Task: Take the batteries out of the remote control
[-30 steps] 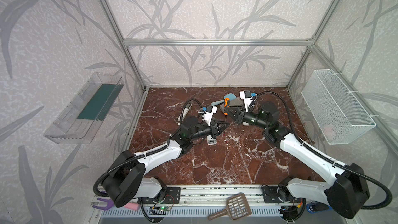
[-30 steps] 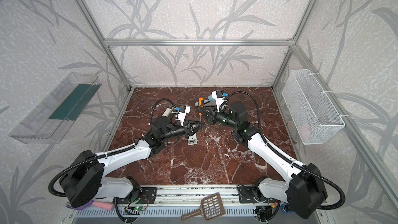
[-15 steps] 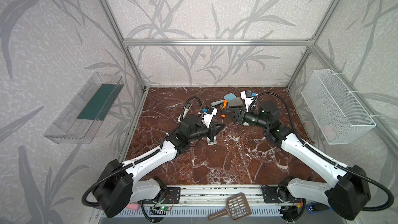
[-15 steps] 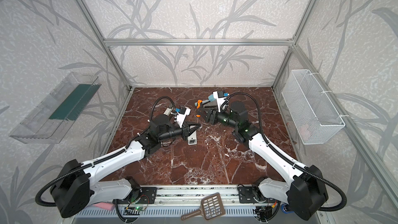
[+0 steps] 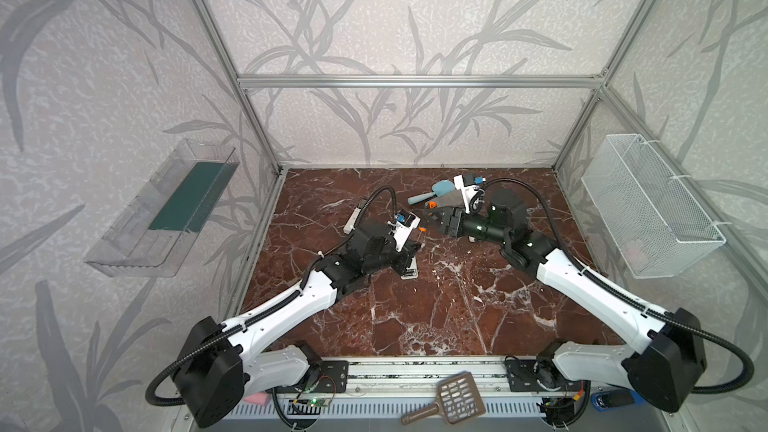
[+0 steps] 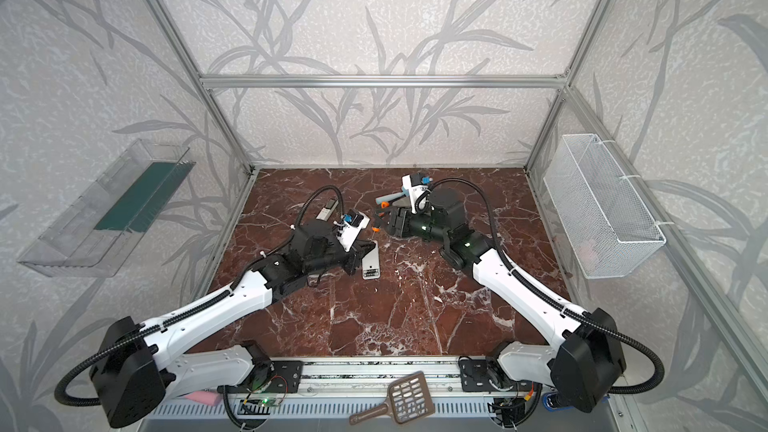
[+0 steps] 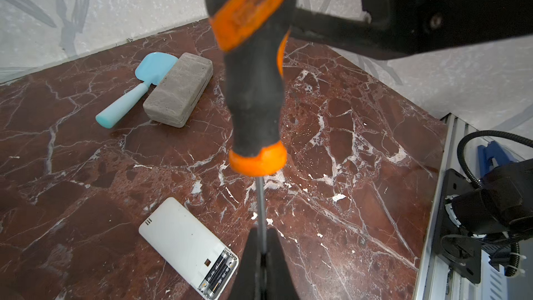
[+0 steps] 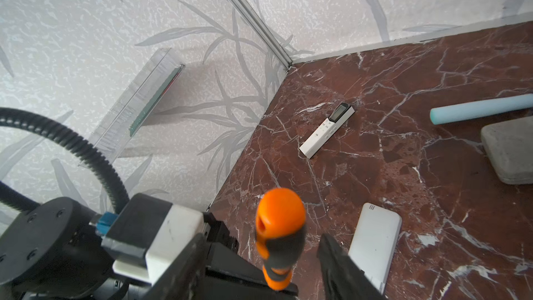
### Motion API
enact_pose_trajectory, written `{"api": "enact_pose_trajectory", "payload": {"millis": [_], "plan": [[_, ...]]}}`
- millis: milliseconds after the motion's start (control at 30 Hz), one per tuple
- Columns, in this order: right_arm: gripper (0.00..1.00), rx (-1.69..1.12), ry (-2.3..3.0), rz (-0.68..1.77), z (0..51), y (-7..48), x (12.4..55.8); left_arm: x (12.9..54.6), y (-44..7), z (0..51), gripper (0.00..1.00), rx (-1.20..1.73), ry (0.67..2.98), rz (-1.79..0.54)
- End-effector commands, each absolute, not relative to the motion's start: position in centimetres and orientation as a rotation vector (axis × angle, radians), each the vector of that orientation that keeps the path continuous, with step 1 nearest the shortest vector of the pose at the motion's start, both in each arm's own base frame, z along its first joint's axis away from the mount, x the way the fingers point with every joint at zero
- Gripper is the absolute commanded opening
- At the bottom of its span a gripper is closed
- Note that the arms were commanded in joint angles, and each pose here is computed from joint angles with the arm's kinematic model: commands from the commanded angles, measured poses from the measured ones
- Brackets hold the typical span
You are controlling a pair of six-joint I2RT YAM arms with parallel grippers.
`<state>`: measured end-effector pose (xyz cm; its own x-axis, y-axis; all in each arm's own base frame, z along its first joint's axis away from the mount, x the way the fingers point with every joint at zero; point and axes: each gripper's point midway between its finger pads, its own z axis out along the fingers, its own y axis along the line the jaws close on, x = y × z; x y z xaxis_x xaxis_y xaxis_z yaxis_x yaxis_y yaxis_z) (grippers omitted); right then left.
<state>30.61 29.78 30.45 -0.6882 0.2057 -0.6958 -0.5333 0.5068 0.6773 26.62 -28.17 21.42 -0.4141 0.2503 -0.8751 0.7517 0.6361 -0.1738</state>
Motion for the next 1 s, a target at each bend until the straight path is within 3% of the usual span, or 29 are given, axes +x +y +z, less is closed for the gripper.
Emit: {"api": "enact_pose_trajectory", "payload": {"millis": [0,267,467,767,833,900,967], "plan": [[0.63,-0.235,2.042,1.215,30.3,30.1,31.3,27.0,-28.0,22.9,0.0,0.825,1.92,-0.629],[0.6,-0.216,2.096,1.221,29.2,30.9,31.6,27.1,-27.7,23.1,0.0,0.839,1.908,-0.566],[0.48,-0.222,2.108,1.225,28.7,31.3,31.5,27.1,-27.6,23.1,0.0,0.845,1.904,-0.55],[0.47,-0.228,2.118,1.245,28.4,32.3,32.0,27.0,-27.7,22.8,0.0,0.862,1.905,-0.54],[0.35,-0.233,2.119,1.249,28.3,32.5,32.1,27.0,-27.6,22.8,0.0,0.858,1.905,-0.537],[0.11,-0.245,2.118,1.246,28.3,32.6,32.0,27.0,-27.6,22.9,0.0,0.858,1.902,-0.535],[0.0,-0.265,2.109,1.231,28.3,32.6,32.0,27.0,-27.5,22.9,0.02,0.857,1.903,-0.532]]}}
